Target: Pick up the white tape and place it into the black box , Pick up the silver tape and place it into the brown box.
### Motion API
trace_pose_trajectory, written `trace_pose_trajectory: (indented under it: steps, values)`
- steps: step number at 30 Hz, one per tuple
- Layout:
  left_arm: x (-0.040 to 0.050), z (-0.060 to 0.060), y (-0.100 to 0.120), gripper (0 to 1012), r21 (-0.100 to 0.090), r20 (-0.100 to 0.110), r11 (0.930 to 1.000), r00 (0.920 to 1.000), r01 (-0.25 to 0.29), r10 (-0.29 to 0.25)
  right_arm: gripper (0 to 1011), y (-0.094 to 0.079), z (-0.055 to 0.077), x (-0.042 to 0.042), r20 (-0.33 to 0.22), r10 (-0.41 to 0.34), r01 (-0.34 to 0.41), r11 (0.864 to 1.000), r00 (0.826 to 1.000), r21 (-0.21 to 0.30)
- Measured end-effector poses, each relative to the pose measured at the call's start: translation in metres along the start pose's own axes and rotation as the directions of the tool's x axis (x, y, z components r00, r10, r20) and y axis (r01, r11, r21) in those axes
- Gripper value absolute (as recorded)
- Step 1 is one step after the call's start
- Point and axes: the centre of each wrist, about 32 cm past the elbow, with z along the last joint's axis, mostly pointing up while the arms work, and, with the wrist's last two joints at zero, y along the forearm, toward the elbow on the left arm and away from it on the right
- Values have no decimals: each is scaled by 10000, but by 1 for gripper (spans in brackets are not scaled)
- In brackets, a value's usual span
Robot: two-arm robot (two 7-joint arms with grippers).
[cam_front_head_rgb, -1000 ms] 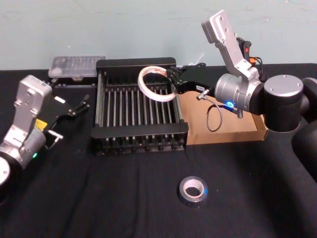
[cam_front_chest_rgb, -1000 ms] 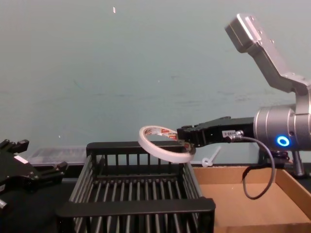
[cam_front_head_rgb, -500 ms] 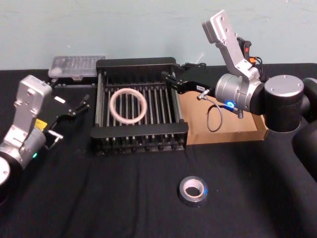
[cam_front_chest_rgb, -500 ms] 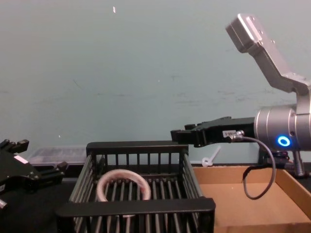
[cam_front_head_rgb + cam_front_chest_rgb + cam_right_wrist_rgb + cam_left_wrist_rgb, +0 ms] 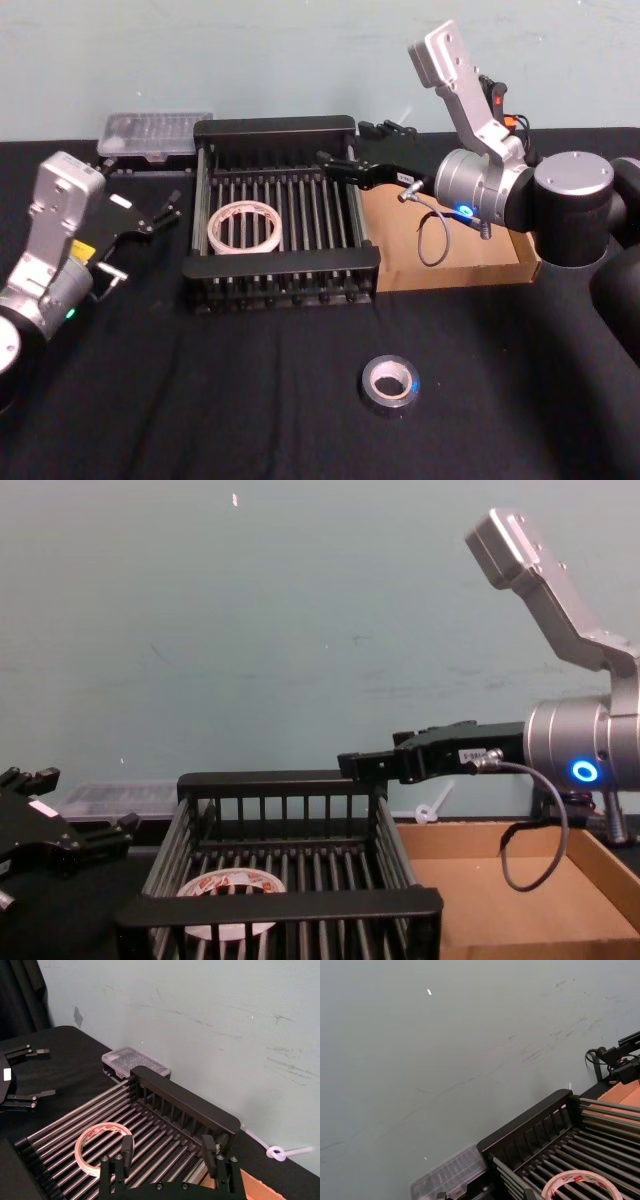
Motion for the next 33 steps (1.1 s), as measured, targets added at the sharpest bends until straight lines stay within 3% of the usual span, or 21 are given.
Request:
trace_pose_trajectory:
  steps: [6, 18, 26, 33]
  values:
    - [0, 0, 0, 1001, 0, 0, 10000, 10000, 0, 0, 994, 0, 0, 0, 0, 0, 0, 10000, 10000, 1]
    - [0, 0, 0, 1001, 0, -1, 10000, 10000, 0, 0, 1002, -16, 1, -2, 8, -26, 26, 10000, 10000, 18]
    - [0, 0, 0, 1001, 0, 0, 10000, 10000, 0, 0, 1002, -176, 41, 8, -102, -277, 278, 9996, 9996, 74]
    - [0, 0, 0, 1001, 0, 0, 10000, 10000, 0, 0, 1002, -441, 80, 31, -363, -420, 413, 9989, 9985, -201]
